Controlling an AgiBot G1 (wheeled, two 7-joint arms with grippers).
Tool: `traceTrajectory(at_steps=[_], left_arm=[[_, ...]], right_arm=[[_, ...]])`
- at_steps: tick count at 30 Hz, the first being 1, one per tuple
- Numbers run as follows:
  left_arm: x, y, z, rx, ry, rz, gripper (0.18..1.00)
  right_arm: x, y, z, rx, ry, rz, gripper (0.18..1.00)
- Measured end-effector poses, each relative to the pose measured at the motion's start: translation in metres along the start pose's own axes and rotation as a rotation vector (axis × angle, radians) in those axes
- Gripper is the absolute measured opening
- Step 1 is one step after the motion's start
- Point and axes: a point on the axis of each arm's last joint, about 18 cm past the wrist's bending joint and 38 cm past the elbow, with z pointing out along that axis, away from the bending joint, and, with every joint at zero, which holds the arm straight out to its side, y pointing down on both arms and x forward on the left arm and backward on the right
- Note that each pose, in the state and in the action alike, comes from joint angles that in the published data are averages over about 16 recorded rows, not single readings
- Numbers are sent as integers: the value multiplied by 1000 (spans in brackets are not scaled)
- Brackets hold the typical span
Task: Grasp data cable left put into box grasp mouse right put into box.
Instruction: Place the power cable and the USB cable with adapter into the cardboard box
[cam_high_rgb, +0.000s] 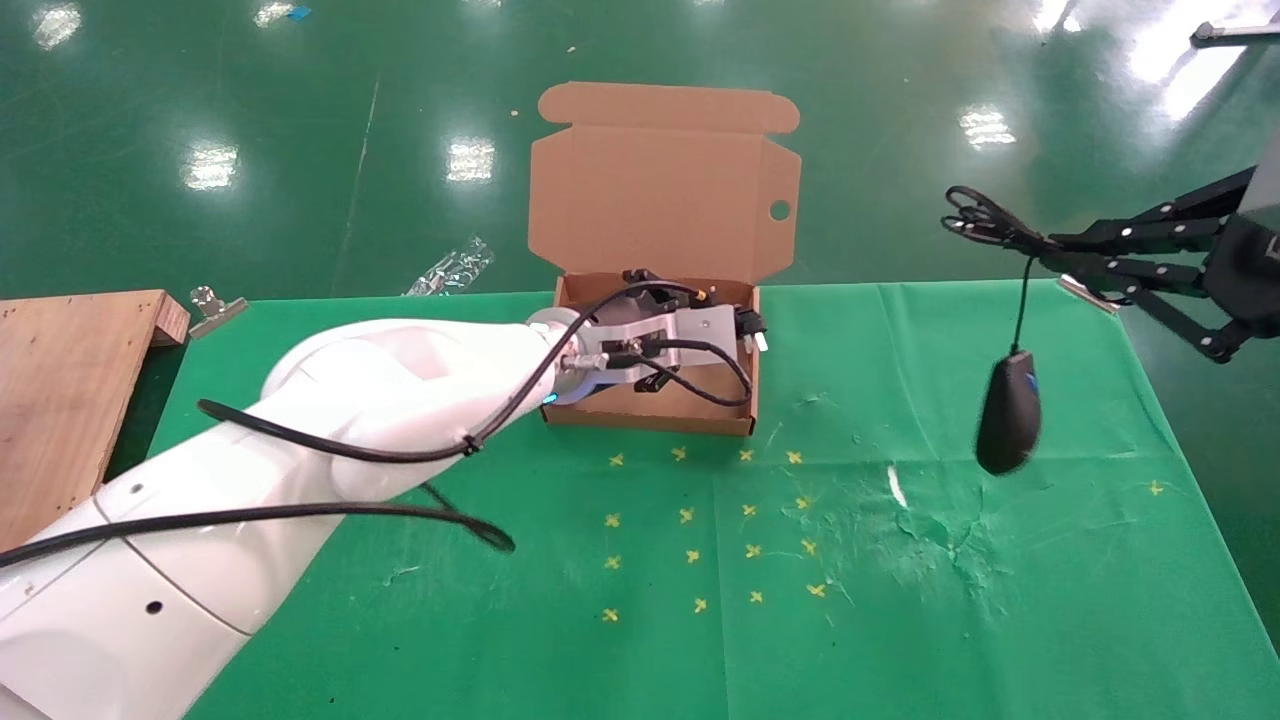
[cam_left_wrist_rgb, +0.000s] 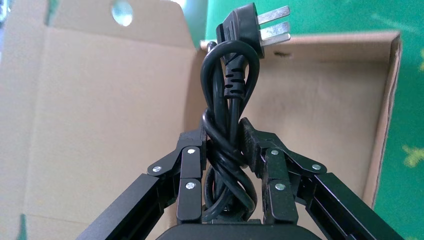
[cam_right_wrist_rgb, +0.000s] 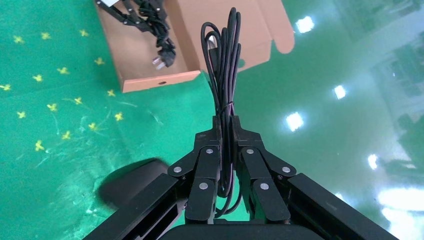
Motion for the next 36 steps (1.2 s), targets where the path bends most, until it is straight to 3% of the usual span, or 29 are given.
traceTrajectory(at_steps=[12, 18, 23, 30, 36], left_arm=[[8, -4, 5, -45, -1, 15, 340], [-3, 6, 1, -62, -18, -46, 388], [-37, 45, -18, -112, -79, -163, 458], [-102, 125, -69, -209, -228, -350, 587], [-134, 174, -108, -268, -325, -426, 716]], right_arm=[[3, -7, 2, 23, 9, -16, 210], [-2, -16, 16, 40, -28, -33, 210], [-11, -30, 38, 69, -85, -56, 210], [-26, -58, 86, 124, -166, -98, 210], [-37, -81, 145, 158, -229, -132, 210]])
